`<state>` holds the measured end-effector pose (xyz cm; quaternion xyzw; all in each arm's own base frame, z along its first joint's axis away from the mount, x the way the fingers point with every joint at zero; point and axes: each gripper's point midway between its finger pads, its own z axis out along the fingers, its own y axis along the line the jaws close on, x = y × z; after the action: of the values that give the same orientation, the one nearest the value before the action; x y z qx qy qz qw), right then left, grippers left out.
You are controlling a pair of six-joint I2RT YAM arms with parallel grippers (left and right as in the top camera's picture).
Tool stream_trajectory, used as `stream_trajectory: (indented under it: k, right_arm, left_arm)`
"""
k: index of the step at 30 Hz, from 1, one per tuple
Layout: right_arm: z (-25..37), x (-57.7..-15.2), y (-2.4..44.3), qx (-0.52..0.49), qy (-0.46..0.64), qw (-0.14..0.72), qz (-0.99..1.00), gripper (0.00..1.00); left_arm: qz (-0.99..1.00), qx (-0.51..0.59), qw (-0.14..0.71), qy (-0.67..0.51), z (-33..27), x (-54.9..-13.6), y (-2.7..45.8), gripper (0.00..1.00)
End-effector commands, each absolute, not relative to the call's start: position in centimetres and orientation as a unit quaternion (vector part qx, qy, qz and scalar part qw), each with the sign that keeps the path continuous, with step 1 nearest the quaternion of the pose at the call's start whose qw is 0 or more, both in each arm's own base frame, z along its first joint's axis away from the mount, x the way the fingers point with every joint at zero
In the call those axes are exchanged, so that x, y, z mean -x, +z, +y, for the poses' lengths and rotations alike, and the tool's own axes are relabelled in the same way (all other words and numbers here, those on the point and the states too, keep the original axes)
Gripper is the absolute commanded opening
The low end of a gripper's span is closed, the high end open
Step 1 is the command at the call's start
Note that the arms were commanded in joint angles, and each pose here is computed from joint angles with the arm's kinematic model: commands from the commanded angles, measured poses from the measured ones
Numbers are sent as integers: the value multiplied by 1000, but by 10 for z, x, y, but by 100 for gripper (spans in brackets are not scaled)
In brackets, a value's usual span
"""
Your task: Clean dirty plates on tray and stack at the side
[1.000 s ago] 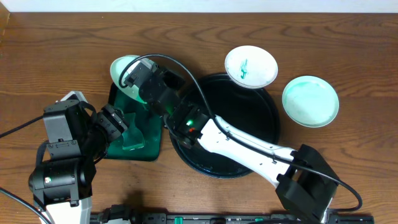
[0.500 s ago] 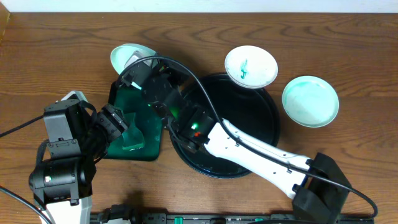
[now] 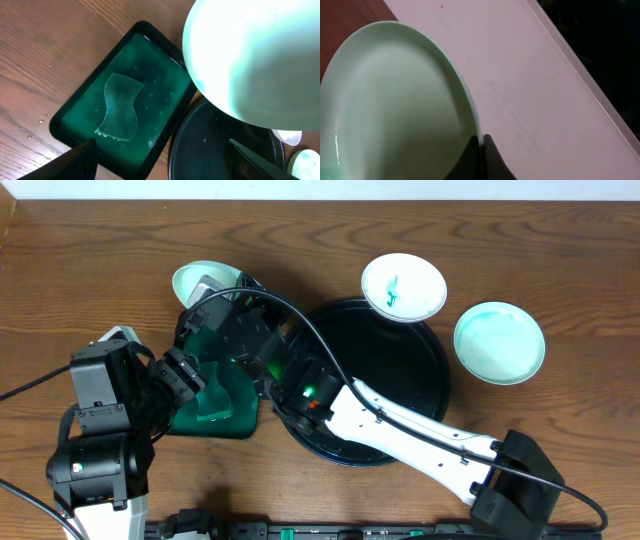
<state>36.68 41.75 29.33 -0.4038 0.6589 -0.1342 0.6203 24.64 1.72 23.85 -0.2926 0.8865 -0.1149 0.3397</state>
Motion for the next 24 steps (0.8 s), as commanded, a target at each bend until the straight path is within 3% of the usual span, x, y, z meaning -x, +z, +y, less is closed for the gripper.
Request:
stream_trajectory:
  k: [1,24]
  right_arm:
    - [416,-363,315,393,-131,635,652,1]
    - [418,-362,311,399,-120,631,654,1]
  left_arm:
    - [884,291,349,-114,19,-248,246,80]
    - [884,291,349,-114,19,-247,246,80]
